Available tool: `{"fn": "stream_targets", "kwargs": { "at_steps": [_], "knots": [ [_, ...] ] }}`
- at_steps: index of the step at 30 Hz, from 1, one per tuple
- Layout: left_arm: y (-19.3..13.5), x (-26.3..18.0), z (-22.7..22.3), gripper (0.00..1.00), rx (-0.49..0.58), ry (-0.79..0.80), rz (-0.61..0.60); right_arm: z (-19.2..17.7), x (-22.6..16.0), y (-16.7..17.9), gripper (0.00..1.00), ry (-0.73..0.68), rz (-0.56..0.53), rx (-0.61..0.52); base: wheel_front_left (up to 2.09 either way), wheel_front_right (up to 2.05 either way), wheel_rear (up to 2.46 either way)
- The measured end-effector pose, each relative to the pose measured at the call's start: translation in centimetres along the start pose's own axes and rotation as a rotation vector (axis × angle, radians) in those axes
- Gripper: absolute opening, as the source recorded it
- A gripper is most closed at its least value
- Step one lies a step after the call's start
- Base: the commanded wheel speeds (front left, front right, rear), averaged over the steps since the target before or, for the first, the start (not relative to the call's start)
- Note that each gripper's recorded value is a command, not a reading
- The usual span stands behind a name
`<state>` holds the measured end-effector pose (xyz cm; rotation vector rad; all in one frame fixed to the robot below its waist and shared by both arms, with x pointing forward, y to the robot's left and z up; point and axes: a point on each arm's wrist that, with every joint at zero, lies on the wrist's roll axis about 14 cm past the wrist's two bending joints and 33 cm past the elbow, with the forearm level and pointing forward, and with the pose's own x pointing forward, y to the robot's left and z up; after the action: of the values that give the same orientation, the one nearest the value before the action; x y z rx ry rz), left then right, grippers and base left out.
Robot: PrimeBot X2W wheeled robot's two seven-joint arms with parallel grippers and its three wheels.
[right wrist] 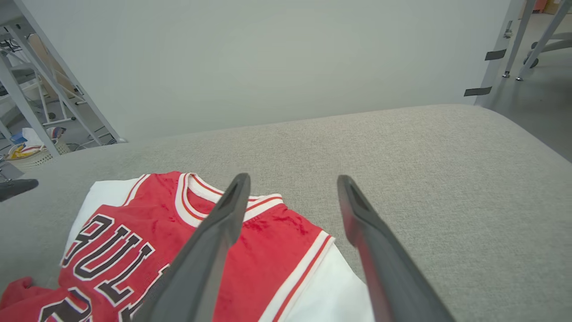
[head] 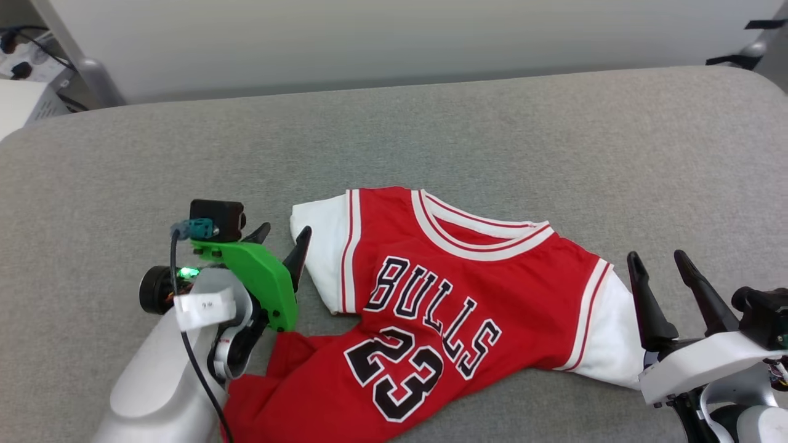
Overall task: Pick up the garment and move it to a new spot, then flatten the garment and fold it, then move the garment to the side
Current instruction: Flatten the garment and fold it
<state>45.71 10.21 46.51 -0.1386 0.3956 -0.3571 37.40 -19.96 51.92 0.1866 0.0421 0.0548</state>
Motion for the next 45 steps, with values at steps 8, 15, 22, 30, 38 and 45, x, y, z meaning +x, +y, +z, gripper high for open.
{"fn": "stream_targets", "kwargs": {
  "at_steps": [8, 15, 22, 30, 38, 45],
  "knots": [
    [0.4, 4.4, -3.4, 1.0, 0.043, 0.257, -0.031, -1.1, 0.1, -1.2, 1.0, 0.029, -0.035, 0.009, 0.0, 0.0, 0.0],
    [1.1, 6.2, -7.7, 1.0, 0.13, 0.528, -0.057, -2.9, 0.2, -2.5, 1.0, 0.076, -0.078, 0.026, 0.0, 0.0, 0.0],
    [-0.2, 6.9, -9.1, 0.0, 0.154, 0.66, -0.113, -4.3, 0.1, -3.3, 1.0, 0.115, -0.108, 0.039, 0.0, 0.0, 0.0],
    [0.6, 6.6, -8.1, 0.0, 0.112, 0.527, -0.088, -4.7, -0.1, -3.8, 1.0, 0.144, -0.123, 0.072, 0.0, 0.0, 0.0],
    [3.8, 3.8, -6.9, 0.0, 0.075, 0.366, 0.031, -6.4, -1.2, -6.7, 1.0, 0.279, -0.18, 0.109, 0.0, 0.0, 0.0],
    [5.4, -0.1, -6.0, 0.0, 0.07, 0.276, 0.097, -8.6, -1.6, -7.4, 1.0, 0.48, -0.157, 0.118, 0.0, 0.0, 0.0]
  ]
}}
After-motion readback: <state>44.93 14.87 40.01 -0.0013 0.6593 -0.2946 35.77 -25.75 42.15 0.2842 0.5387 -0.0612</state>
